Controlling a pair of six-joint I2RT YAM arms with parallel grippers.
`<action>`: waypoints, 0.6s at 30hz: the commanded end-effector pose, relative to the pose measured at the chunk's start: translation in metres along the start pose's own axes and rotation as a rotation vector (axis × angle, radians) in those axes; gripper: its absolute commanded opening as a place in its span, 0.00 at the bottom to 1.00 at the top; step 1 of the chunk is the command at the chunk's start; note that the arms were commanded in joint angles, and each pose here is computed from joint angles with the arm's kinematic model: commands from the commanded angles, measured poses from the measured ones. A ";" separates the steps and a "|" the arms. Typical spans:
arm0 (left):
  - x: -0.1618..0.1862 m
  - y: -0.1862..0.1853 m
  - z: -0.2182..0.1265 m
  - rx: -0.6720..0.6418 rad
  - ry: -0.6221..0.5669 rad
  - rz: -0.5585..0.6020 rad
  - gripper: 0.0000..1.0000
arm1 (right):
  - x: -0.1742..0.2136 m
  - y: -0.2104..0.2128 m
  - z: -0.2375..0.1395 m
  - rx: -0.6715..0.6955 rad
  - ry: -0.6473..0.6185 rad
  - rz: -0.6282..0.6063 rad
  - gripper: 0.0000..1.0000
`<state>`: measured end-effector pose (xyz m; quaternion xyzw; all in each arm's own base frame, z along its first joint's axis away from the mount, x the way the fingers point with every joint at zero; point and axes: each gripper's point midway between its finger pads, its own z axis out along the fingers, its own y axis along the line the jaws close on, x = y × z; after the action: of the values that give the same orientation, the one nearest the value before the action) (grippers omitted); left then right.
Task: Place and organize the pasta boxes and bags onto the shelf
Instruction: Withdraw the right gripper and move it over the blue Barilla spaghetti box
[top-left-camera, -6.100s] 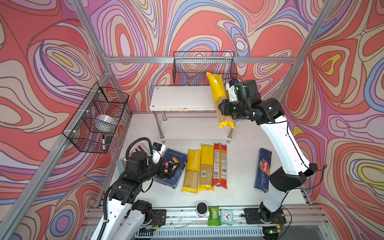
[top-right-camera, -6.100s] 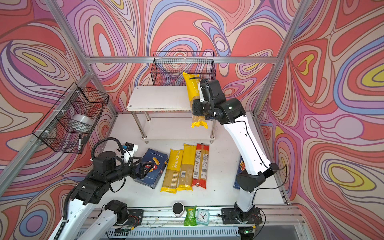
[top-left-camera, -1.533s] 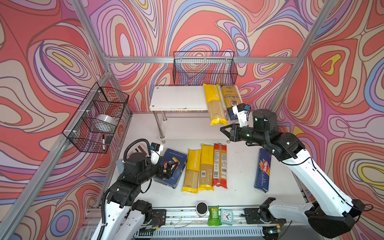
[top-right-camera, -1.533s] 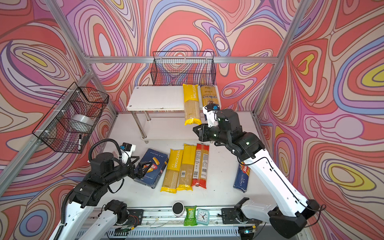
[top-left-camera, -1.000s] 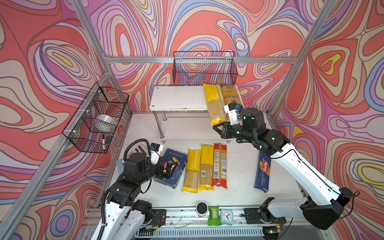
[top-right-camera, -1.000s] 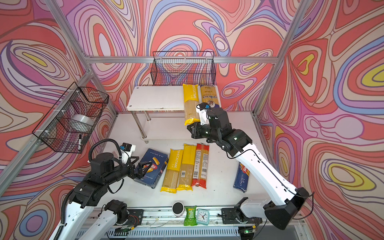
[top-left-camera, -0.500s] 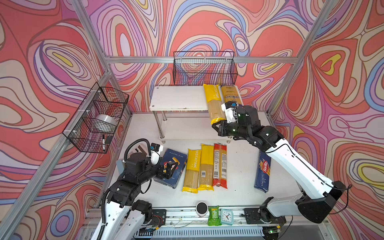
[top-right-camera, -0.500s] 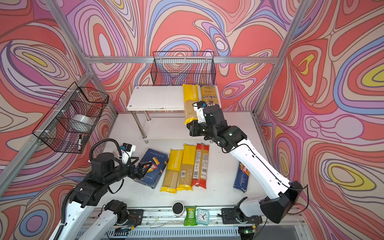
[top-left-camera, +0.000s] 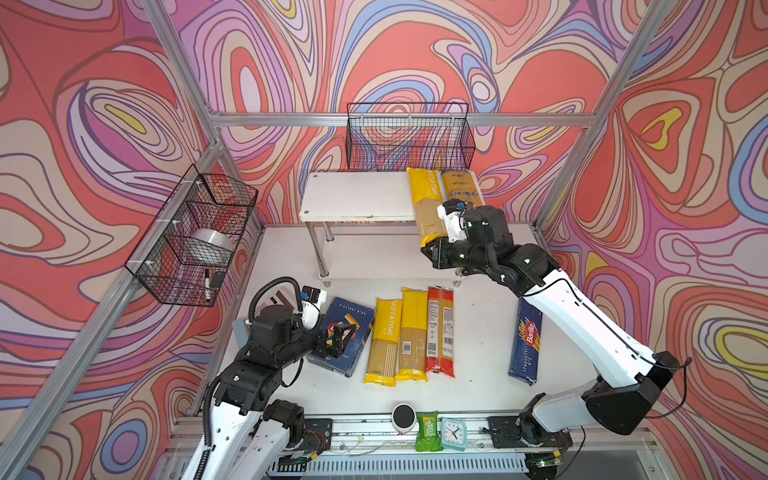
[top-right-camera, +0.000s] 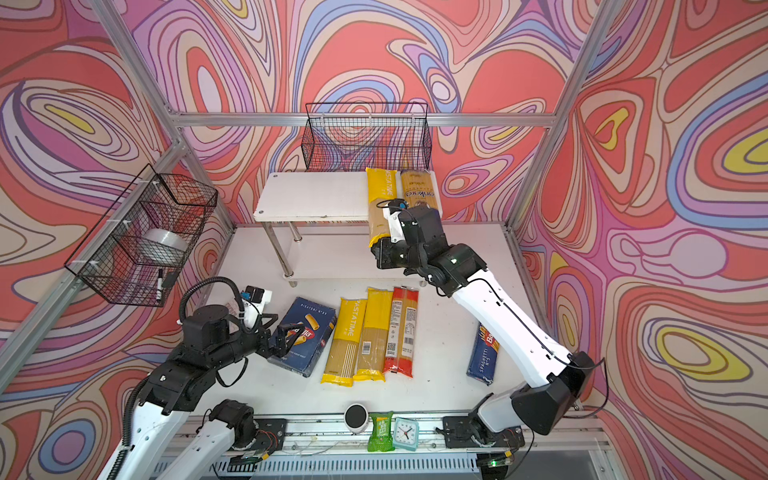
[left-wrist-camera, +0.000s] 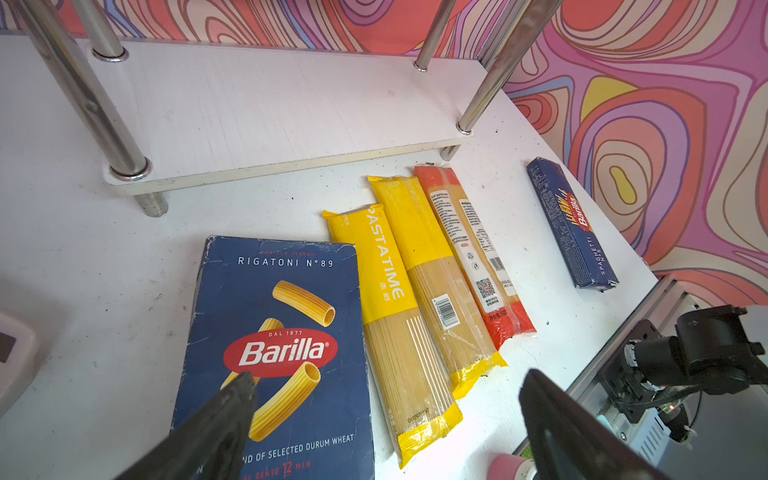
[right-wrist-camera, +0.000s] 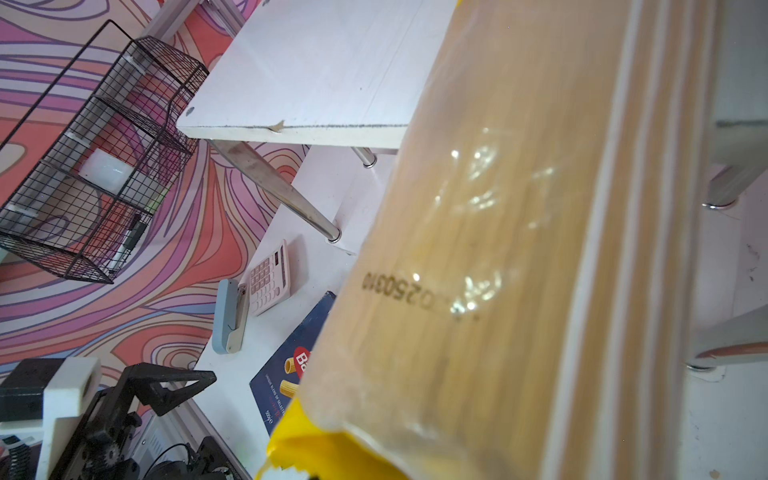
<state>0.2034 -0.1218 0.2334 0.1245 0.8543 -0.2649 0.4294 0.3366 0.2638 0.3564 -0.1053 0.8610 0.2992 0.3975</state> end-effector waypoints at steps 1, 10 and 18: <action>-0.007 -0.006 -0.006 0.013 -0.012 0.018 1.00 | -0.007 -0.004 -0.015 0.030 -0.035 -0.010 0.22; -0.006 -0.006 -0.005 0.019 -0.006 0.016 1.00 | 0.020 -0.008 -0.050 0.051 0.046 -0.047 0.37; -0.005 -0.007 -0.003 0.024 0.001 0.012 1.00 | 0.041 -0.024 -0.084 0.113 0.050 -0.040 0.39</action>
<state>0.2038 -0.1228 0.2320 0.1251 0.8557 -0.2665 0.4255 0.2773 0.2144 0.3762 -0.1175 0.8671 0.2697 0.4019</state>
